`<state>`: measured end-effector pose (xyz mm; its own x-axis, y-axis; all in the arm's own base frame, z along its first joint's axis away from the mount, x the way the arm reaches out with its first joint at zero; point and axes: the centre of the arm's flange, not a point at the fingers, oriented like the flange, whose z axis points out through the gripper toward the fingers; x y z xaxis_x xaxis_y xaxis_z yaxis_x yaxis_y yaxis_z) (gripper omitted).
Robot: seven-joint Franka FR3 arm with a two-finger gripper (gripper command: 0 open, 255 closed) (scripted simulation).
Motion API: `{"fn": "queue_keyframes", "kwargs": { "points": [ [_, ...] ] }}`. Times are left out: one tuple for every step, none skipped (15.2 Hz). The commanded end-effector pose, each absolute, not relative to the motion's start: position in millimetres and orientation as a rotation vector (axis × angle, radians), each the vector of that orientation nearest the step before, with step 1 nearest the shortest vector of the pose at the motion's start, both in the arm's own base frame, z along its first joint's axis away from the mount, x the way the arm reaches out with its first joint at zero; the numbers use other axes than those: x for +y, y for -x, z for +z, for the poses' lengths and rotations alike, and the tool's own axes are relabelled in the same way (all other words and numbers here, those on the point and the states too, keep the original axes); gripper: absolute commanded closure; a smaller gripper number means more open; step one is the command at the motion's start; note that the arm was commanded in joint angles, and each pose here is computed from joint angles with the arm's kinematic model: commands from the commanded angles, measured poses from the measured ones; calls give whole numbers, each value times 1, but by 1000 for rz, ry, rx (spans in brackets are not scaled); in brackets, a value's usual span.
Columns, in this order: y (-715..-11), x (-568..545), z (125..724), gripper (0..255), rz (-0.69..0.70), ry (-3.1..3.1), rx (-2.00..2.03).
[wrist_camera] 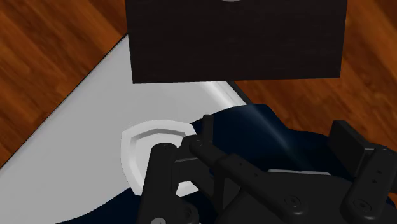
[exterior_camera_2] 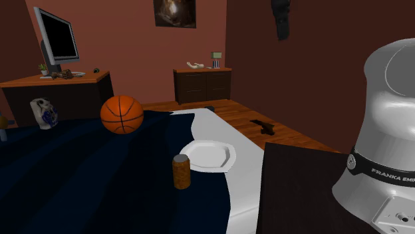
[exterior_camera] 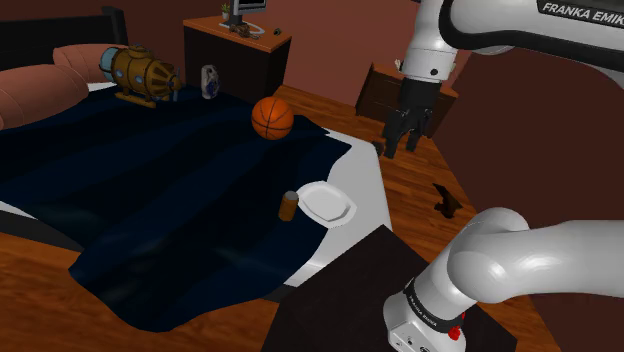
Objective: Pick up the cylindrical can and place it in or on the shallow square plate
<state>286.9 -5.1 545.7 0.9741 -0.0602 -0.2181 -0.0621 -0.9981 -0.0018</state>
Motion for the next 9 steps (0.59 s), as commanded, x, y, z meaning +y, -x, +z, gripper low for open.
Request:
{"fn": "queue_keyframes", "kwargs": {
  "points": [
    [-287,-5,546,0,343,3113,96],
    [-293,-5,535,0,335,3113,100],
    [-300,-5,524,0,327,3114,104],
    [-307,-5,513,0,318,3115,107],
    [-313,-5,503,0,310,3116,111],
    [-320,-5,492,0,302,3116,114],
    [-327,-5,481,0,293,3117,118],
    [-334,-5,471,0,285,3118,121],
    [-340,-5,460,0,276,3118,125]
  ]
}}
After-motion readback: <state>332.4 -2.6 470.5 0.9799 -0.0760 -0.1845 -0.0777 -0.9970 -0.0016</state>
